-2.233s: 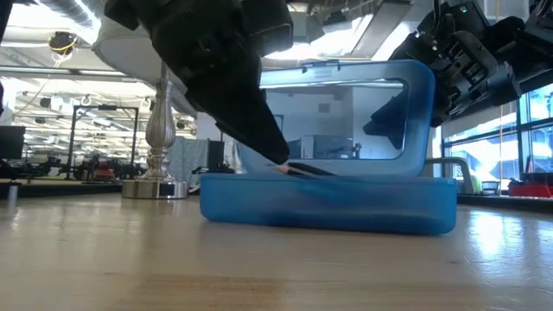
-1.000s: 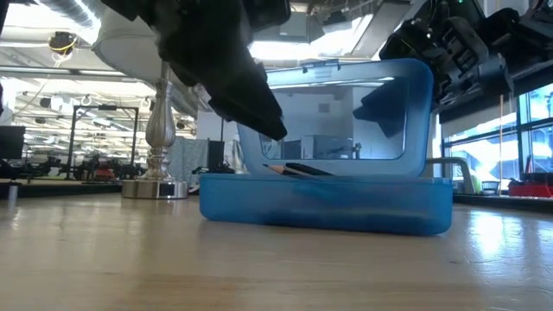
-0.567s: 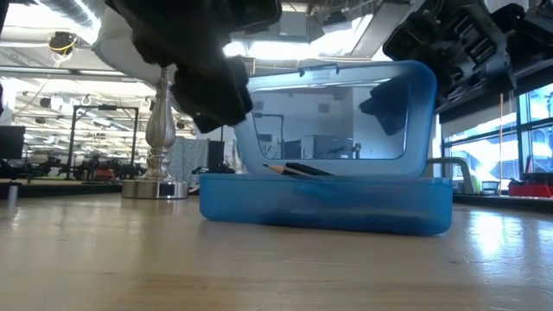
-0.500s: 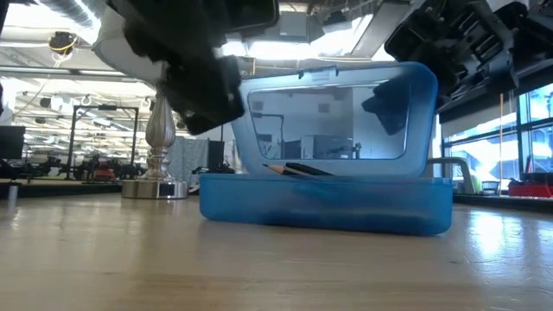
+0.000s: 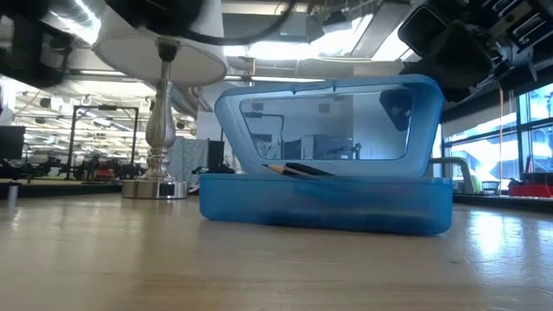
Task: Pick & place school supplies into a supply box
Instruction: Close the blue supply box
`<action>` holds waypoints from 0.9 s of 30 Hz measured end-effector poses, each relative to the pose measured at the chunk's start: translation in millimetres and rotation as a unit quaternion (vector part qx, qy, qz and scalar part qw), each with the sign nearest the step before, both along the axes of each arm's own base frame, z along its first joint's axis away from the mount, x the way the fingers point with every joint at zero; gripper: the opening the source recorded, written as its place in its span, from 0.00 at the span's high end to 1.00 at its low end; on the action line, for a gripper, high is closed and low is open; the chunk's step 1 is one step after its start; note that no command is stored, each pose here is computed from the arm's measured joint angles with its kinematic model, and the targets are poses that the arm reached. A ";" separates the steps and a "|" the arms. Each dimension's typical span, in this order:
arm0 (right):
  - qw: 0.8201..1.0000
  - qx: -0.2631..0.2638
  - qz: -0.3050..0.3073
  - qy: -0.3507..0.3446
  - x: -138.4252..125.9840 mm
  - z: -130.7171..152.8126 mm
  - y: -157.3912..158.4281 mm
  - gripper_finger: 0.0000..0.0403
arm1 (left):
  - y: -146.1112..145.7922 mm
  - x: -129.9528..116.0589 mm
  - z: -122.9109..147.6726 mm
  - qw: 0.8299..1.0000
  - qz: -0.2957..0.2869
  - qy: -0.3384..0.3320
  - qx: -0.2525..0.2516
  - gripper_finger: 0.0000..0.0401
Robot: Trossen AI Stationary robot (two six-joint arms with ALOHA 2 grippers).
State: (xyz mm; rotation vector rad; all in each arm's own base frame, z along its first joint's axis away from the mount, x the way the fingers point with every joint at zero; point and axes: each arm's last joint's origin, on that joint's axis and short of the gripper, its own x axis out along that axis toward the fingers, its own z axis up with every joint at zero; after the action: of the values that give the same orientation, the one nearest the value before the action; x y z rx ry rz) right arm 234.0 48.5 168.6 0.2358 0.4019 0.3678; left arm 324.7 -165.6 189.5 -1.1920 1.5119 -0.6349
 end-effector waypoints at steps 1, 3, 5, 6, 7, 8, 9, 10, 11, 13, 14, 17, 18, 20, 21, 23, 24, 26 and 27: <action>1.000 -0.001 -0.003 0.000 0.0 0.0 0.5 0.69 | -2.7 -2.4 1.1 0.999 -0.016 0.023 -0.018 0.59; 1.000 -0.004 -0.006 -0.001 -0.2 0.0 1.3 0.69 | -7.6 -6.8 3.3 0.996 -0.039 0.066 -0.042 0.59; 1.000 -0.004 -0.005 -0.001 -0.3 -0.1 2.2 0.69 | -11.1 -10.2 6.7 0.993 -0.050 0.095 -0.055 0.59; 1.000 -0.004 -0.005 -0.001 -0.4 -0.1 2.2 0.69 | -12.2 -11.1 8.8 0.992 -0.052 0.101 -0.060 0.59; 1.000 -0.004 -0.004 -0.001 -0.4 0.0 2.5 0.69 | -12.7 -12.3 11.5 0.991 -0.052 0.104 -0.061 0.59; 1.000 -0.004 -0.003 -0.001 -0.5 -0.1 2.7 0.69 | -13.4 -13.4 13.8 0.991 -0.054 0.102 -0.063 0.59; 1.000 -0.005 -0.003 -0.001 -0.5 -0.1 3.1 0.69 | -13.7 -14.0 16.5 0.992 -0.053 0.095 -0.064 0.59; 1.000 -0.007 -0.004 -0.002 -0.6 -0.1 3.5 0.69 | -13.3 -14.6 19.2 0.993 -0.048 0.089 -0.061 0.59; 1.000 -0.009 -0.007 -0.002 -0.6 0.0 4.1 0.69 | -12.3 -14.2 21.0 0.994 -0.042 0.083 -0.060 0.59; 1.000 -0.015 -0.010 -0.003 -0.7 -0.7 6.2 0.69 | -7.7 -11.6 23.9 0.996 -0.021 0.071 -0.053 0.59; 1.000 -0.019 -0.006 -0.002 -0.7 -1.8 7.6 0.69 | -4.6 -9.7 25.2 0.997 -0.007 0.063 -0.049 0.59; 1.000 -0.028 0.004 0.007 -0.1 -7.6 12.7 0.69 | 4.3 -2.0 32.9 0.999 0.021 -0.006 -0.046 0.59; 0.999 -0.030 0.006 0.014 0.2 -10.6 14.4 0.69 | 7.5 1.0 36.8 0.998 0.030 -0.040 -0.047 0.59; 0.999 -0.035 0.007 0.025 0.9 -16.2 17.2 0.69 | 15.6 7.3 45.0 0.992 0.049 -0.104 -0.048 0.59; 0.999 -0.037 0.008 0.029 1.4 -18.8 18.7 0.69 | 20.7 10.8 48.8 0.988 0.058 -0.136 -0.049 0.59; 0.998 -0.042 0.005 0.035 2.4 -23.3 20.4 0.69 | 33.2 18.6 56.5 0.975 0.079 -0.204 -0.048 0.59; 0.998 -0.043 0.004 0.037 2.8 -25.1 21.2 0.69 | 39.7 21.7 59.9 0.967 0.092 -0.235 -0.043 0.59; 0.998 -0.046 0.006 0.044 4.0 -28.4 22.3 0.69 | 55.3 28.8 63.6 0.949 0.124 -0.291 -0.018 0.59; 0.998 -0.047 0.006 0.048 5.0 -29.6 22.6 0.69 | 64.1 32.0 63.4 0.940 0.141 -0.311 0.001 0.59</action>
State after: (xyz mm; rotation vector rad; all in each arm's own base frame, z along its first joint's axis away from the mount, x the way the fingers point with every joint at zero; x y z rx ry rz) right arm 239.0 71.2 139.0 0.1605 0.5130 0.3490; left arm 356.7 -101.5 252.9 -1.0459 0.7939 -0.7261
